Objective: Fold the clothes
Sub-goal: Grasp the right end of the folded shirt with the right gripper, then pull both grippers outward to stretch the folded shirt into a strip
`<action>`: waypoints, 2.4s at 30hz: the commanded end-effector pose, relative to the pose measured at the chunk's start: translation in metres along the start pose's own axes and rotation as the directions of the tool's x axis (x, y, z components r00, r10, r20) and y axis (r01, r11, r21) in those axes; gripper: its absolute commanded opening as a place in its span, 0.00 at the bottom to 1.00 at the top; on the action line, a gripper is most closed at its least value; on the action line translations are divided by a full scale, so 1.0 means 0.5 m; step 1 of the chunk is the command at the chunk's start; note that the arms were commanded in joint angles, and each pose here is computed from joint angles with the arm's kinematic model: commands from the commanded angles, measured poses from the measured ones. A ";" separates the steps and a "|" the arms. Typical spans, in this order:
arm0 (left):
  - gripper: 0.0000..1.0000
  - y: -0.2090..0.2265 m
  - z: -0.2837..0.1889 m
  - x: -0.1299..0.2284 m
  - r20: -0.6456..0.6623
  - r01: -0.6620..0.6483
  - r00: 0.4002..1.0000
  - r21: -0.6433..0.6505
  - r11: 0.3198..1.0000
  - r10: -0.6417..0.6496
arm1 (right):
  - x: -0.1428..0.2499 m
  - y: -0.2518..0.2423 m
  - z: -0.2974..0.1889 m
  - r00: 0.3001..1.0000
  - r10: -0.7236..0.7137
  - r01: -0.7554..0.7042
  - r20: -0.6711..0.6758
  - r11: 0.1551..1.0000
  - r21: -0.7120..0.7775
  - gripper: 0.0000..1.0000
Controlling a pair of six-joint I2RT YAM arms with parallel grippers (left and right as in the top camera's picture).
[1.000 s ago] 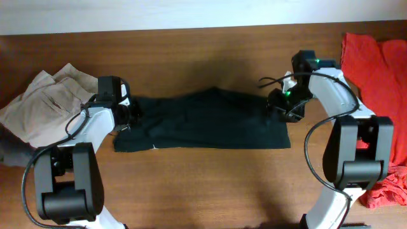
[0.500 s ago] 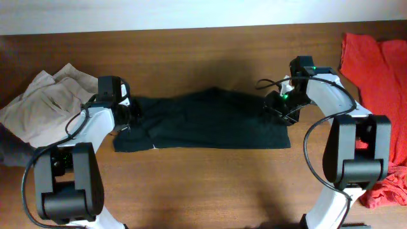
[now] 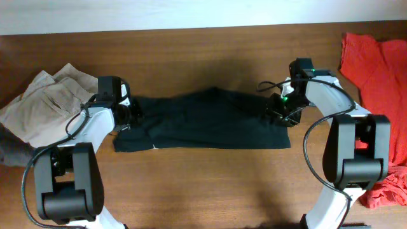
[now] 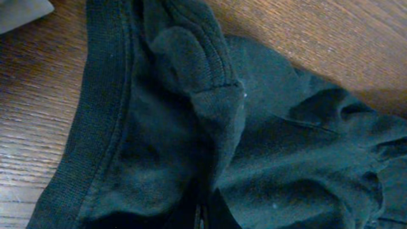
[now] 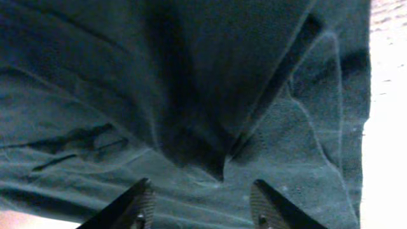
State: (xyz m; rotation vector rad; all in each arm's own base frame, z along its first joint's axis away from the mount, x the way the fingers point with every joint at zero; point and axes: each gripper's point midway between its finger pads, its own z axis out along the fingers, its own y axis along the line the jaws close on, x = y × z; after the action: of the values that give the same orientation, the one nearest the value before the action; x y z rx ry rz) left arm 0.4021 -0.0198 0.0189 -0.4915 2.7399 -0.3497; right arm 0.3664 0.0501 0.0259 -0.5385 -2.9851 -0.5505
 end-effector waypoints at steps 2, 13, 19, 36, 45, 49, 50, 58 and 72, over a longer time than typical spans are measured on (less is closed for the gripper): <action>0.00 -0.014 -0.025 -0.025 0.039 -0.024 0.999 0.027 0.999 0.022 | 0.004 -0.013 0.012 1.000 0.012 -0.012 -0.004 1.000 0.015 0.45; 0.01 -0.014 -0.025 -0.025 0.040 -0.043 0.998 0.026 0.999 0.042 | -0.022 -0.007 0.013 0.999 -0.018 0.018 0.049 1.000 -0.005 0.04; 0.01 -0.012 -0.026 -0.024 0.037 -0.041 0.999 0.024 0.999 0.041 | -0.028 -0.051 -0.008 0.999 -0.017 0.016 0.051 0.999 0.031 0.04; 0.01 0.015 -0.043 -0.024 0.024 -0.006 1.000 0.006 1.000 0.006 | -0.034 -0.086 -0.045 0.995 -0.068 0.066 0.072 0.997 0.030 0.04; 0.05 0.027 -0.087 -0.052 0.084 -0.024 0.996 0.009 1.000 0.023 | -0.036 -0.085 -0.045 0.995 -0.069 0.067 0.076 0.997 0.029 0.04; 0.15 0.028 -0.088 -0.060 0.101 -0.053 0.994 0.001 0.999 0.052 | -0.036 -0.085 -0.045 0.995 -0.069 0.067 0.076 0.997 0.029 0.04; 0.19 0.036 -0.088 -0.064 0.109 -0.061 0.992 -0.023 0.998 0.063 | -0.036 -0.085 -0.045 0.995 -0.069 0.067 0.076 0.997 0.029 0.04; 0.35 0.075 -0.093 -0.073 0.126 -0.045 0.990 -0.112 0.993 0.059 | -0.036 -0.085 -0.045 0.995 -0.069 0.067 0.076 0.997 0.030 0.04; 0.01 0.095 -0.096 -0.070 0.115 -0.026 0.993 -0.127 0.992 0.040 | -0.037 -0.092 -0.046 0.995 -0.069 0.066 0.079 0.997 0.048 0.08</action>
State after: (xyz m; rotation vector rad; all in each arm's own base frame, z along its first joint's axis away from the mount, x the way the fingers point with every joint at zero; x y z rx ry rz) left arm 0.3951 0.0410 0.0444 -0.4961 2.6994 -0.1537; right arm 0.3649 0.0010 0.0190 -0.4733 -3.0511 -0.5064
